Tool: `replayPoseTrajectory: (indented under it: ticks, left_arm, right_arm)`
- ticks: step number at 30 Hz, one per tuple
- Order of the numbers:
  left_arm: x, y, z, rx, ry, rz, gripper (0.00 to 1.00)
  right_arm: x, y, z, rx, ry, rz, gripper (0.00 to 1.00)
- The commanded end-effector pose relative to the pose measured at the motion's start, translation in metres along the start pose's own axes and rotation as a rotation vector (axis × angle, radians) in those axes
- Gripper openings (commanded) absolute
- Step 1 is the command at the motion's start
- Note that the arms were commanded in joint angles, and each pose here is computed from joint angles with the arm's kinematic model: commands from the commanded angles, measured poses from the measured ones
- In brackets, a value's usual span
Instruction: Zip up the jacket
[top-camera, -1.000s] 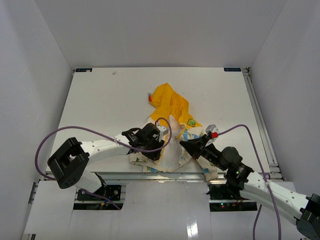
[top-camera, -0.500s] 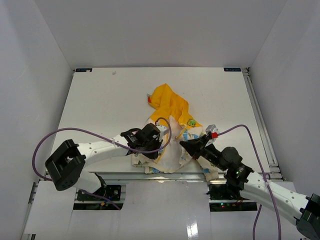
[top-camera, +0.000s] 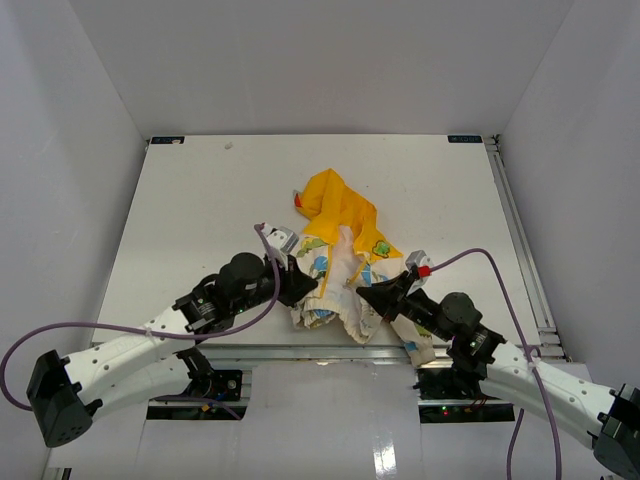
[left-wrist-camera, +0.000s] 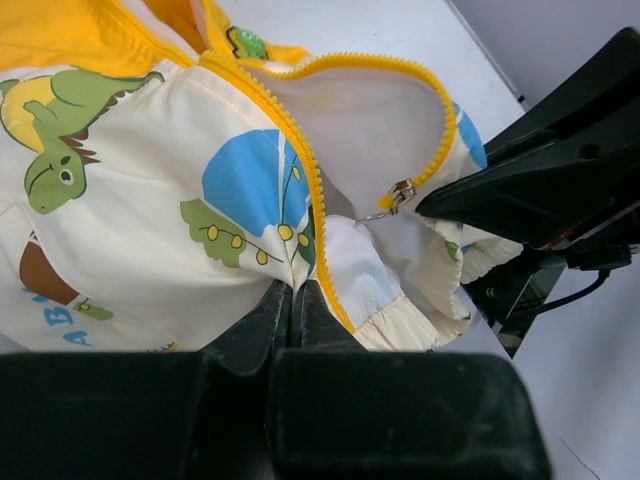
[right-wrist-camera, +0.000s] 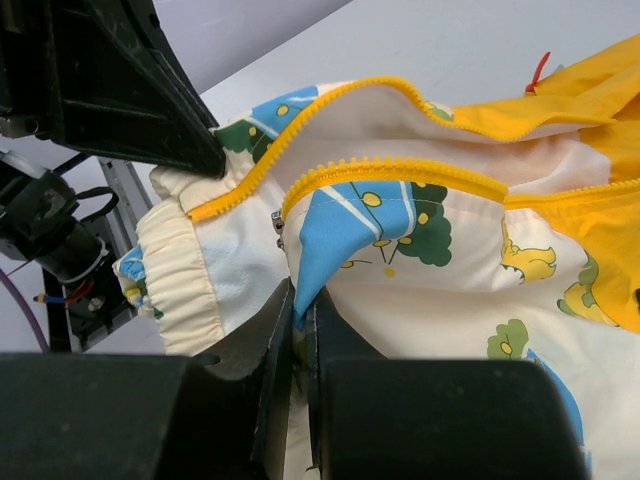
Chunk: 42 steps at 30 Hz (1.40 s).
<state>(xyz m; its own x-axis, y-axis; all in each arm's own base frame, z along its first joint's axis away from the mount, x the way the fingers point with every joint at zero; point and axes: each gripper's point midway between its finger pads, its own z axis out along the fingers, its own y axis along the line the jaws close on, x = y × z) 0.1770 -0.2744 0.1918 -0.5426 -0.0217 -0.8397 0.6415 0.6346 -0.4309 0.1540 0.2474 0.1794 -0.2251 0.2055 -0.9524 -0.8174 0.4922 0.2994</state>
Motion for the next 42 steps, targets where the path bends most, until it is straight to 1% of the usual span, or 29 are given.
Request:
replayPoseTrajectory:
  ticks: [1, 5, 6, 7, 8, 9, 11, 16, 17, 18, 19, 21, 28, 30, 32, 33, 35, 36, 37, 42]
  left_arm:
    - [-0.043, -0.024, -0.007, 0.126, -0.211, 0.012, 0.0]
    - [-0.037, -0.025, -0.004, 0.141, -0.192, 0.031, 0.01]
    - [-0.036, -0.024, -0.003, 0.132, -0.188, 0.033, 0.13]
    - [-0.035, -0.021, -0.003, 0.118, -0.182, 0.033, 0.19]
    - [-0.034, -0.018, -0.002, 0.107, -0.179, 0.034, 0.2]
    - [-0.033, -0.017, -0.002, 0.104, -0.178, 0.036, 0.16]
    - [-0.029, -0.017, -0.002, 0.109, -0.169, 0.04, 0.0]
    - [-0.024, -0.025, 0.002, 0.152, -0.127, 0.051, 0.02]
    - [-0.028, -0.025, 0.002, 0.143, -0.132, 0.05, 0.3]
    - [-0.026, -0.023, 0.004, 0.134, -0.122, 0.047, 0.39]
    - [-0.025, -0.023, 0.004, 0.135, -0.117, 0.05, 0.3]
    - [-0.026, -0.025, 0.004, 0.144, -0.117, 0.055, 0.0]
    - [-0.018, -0.021, 0.006, 0.125, -0.073, 0.056, 0.0]
    - [-0.018, -0.023, 0.005, 0.141, -0.084, 0.056, 0.0]
    - [-0.024, -0.025, 0.003, 0.153, -0.135, 0.056, 0.0]
    - [-0.032, -0.026, 0.002, 0.159, -0.184, 0.055, 0.0]
    - [-0.032, -0.024, -0.001, 0.168, -0.226, 0.049, 0.0]
    - [-0.036, -0.026, -0.004, 0.188, -0.264, 0.054, 0.0]
    - [-0.047, -0.033, -0.011, 0.228, -0.335, 0.066, 0.0]
    - [-0.058, -0.042, -0.033, 0.314, -0.497, 0.118, 0.0]
  right_arm:
    - [-0.016, 0.02, 0.004, -0.104, -0.04, -0.019, 0.08]
    - [-0.013, 0.03, 0.007, -0.168, -0.025, -0.025, 0.08]
    - [-0.013, 0.03, 0.007, -0.167, -0.024, -0.026, 0.08]
    - [-0.013, 0.029, 0.008, -0.162, -0.022, -0.026, 0.08]
    - [-0.012, 0.028, 0.008, -0.155, -0.021, -0.026, 0.08]
    - [-0.012, 0.026, 0.008, -0.148, -0.021, -0.027, 0.08]
    - [-0.011, 0.025, 0.008, -0.14, -0.019, -0.023, 0.08]
    - [-0.012, 0.025, 0.009, -0.137, -0.018, -0.019, 0.08]
    - [-0.011, 0.024, 0.009, -0.134, -0.014, -0.019, 0.08]
    - [-0.011, 0.024, 0.009, -0.134, -0.014, -0.019, 0.08]
    - [-0.011, 0.024, 0.009, -0.134, -0.013, -0.019, 0.08]
    - [-0.011, 0.023, 0.009, -0.128, -0.014, -0.018, 0.08]
    - [-0.01, 0.023, 0.009, -0.127, -0.012, -0.017, 0.08]
    - [-0.008, 0.024, 0.009, -0.136, -0.006, -0.016, 0.08]
    - [-0.007, 0.029, 0.008, -0.164, -0.005, -0.018, 0.08]
    - [-0.007, 0.031, 0.008, -0.178, -0.007, -0.018, 0.08]
    - [-0.009, 0.035, 0.009, -0.2, -0.013, -0.021, 0.08]
    - [-0.01, 0.036, 0.009, -0.206, -0.015, -0.022, 0.08]
    - [-0.012, 0.039, 0.008, -0.22, -0.018, -0.024, 0.08]
    - [-0.016, 0.051, 0.008, -0.282, -0.024, -0.016, 0.08]
